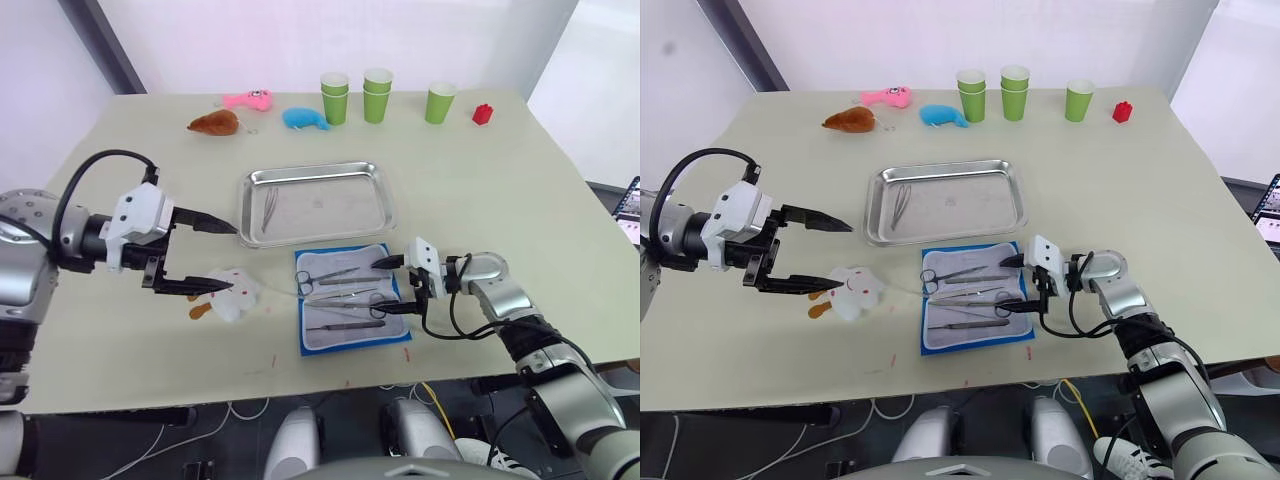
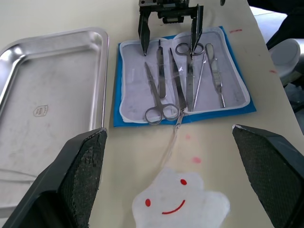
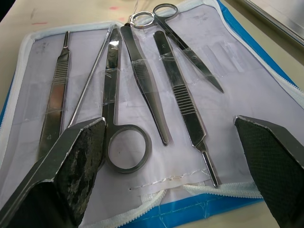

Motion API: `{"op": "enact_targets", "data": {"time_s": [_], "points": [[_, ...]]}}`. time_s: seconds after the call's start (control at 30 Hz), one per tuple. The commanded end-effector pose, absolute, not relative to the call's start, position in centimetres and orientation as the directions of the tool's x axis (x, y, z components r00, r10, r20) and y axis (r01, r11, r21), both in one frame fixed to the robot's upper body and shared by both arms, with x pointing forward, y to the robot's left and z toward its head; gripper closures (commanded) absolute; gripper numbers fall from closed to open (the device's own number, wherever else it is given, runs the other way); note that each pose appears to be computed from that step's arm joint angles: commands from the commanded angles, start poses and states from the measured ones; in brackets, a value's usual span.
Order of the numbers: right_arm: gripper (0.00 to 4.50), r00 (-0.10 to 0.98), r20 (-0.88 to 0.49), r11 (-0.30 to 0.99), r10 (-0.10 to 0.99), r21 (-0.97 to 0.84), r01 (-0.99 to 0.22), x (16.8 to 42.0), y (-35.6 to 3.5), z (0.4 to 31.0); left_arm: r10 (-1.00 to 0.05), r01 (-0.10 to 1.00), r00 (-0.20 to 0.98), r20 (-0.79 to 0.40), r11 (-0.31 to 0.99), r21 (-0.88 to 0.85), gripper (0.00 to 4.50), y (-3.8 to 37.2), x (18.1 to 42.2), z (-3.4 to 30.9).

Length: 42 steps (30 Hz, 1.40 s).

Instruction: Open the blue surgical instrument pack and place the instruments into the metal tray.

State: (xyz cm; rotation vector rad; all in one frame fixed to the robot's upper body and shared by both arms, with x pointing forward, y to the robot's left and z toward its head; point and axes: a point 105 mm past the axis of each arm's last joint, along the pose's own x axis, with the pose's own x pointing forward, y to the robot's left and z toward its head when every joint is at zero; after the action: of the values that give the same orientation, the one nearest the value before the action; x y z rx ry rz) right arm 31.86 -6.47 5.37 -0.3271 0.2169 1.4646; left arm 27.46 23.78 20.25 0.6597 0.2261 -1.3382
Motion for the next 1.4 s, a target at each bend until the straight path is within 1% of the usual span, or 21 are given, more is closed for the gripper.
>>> {"op": "enact_targets", "data": {"time_s": [0.03, 0.1, 0.3, 0.33, 0.37, 0.43, 0.47, 0.5, 0.83, 1.07, 1.4], "points": [[0.00, 0.005, -0.552, 0.096, 0.834, 0.136, -0.986, 28.5, -8.5, -2.0, -0.830, 0.941, 0.228, -0.509, 0.054, 0.334, 0.05, 22.6, 28.0, 19.5], [0.00, 0.007, -0.552, 0.098, 0.834, 0.135, -0.986, 28.5, -8.5, -2.0, -0.825, 0.935, 0.257, -0.503, 0.080, 0.347, 0.05, 21.9, 28.8, 18.6], [0.00, 0.012, -0.552, 0.103, 0.834, 0.134, -0.986, 28.6, -8.5, -2.0, -0.825, 0.931, 0.292, -0.483, 0.129, 0.342, 0.05, 19.4, 30.6, 16.2], [0.00, 0.013, -0.552, 0.104, 0.833, 0.133, -0.986, 28.6, -8.6, -2.0, -0.827, 0.931, 0.296, -0.478, 0.138, 0.339, 0.56, 19.0, 30.9, 15.9], [0.00, 0.014, -0.552, 0.105, 0.834, 0.133, -0.986, 28.6, -8.6, -2.0, -0.829, 0.929, 0.302, -0.470, 0.145, 0.340, 0.86, 18.7, 31.1, 15.8], [0.00, 0.017, -0.552, 0.107, 0.834, 0.131, -0.986, 28.6, -8.6, -1.9, -0.834, 0.927, 0.308, -0.459, 0.153, 0.343, 1.74, 17.3, 31.6, 14.9], [0.00, 0.018, -0.552, 0.107, 0.834, 0.131, -0.986, 28.7, -8.6, -1.9, -0.834, 0.927, 0.308, -0.458, 0.154, 0.342, 2.40, 16.9, 31.8, 14.6], [0.00, 0.018, -0.552, 0.107, 0.834, 0.130, -0.986, 28.7, -8.6, -1.9, -0.834, 0.928, 0.307, -0.459, 0.155, 0.338, 2.56, 16.6, 32.0, 14.3], [0.00, 0.023, -0.553, 0.111, 0.833, 0.126, -0.986, 28.8, -8.7, -1.8, -0.815, 0.931, 0.319, -0.483, 0.173, 0.321, 2.56, 14.3, 33.4, 11.6], [0.00, 0.024, -0.551, 0.112, 0.834, 0.126, -0.986, 28.7, -8.6, -1.8, -0.802, 0.937, 0.313, -0.510, 0.174, 0.302, 2.56, 13.4, 33.7, 9.6], [0.00, 0.029, -0.552, 0.117, 0.833, 0.125, -0.985, 28.7, -8.7, -1.8, -0.780, 0.951, 0.283, -0.558, 0.151, 0.271, 2.56, 13.9, 33.2, 8.4]]}}
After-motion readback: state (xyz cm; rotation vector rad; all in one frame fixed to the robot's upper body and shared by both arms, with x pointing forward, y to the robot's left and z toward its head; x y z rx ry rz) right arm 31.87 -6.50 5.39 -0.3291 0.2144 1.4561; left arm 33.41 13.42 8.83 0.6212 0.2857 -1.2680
